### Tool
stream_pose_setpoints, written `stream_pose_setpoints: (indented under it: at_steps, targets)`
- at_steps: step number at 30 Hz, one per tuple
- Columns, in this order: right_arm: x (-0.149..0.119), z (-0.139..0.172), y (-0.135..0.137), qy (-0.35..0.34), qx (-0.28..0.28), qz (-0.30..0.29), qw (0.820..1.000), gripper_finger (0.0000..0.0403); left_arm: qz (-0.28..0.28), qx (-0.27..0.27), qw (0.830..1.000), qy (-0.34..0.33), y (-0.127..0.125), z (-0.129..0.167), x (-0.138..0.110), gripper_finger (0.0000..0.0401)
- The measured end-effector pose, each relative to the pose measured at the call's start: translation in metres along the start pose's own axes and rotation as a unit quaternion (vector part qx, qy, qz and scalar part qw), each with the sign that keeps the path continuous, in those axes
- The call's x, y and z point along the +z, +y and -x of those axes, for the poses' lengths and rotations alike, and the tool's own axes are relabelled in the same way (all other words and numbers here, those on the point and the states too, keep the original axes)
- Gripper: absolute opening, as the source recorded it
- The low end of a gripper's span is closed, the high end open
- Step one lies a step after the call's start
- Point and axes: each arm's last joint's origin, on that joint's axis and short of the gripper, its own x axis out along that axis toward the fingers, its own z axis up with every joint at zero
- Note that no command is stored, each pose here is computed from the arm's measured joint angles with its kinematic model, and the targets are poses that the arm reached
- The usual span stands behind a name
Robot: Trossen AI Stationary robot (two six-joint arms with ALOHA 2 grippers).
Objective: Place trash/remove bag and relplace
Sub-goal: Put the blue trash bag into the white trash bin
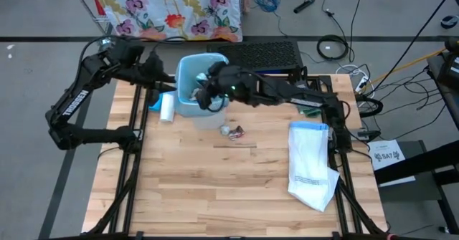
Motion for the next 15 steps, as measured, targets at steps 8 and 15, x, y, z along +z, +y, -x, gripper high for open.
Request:
stream_pose_setpoints:
  at_steps: [8,15]
  targets:
    - [-0.011,-0.044,-0.037,0.063,0.022,-0.063,0.996,0.0144,0.008,0.004,1.000,-0.009,-0.003,0.005,-0.001,0.0142]
    - [-0.001,-0.040,-0.051,0.075,0.056,-0.063,0.994,0.0222,0.017,0.007,1.000,-0.017,-0.007,0.011,-0.002,0.0142]
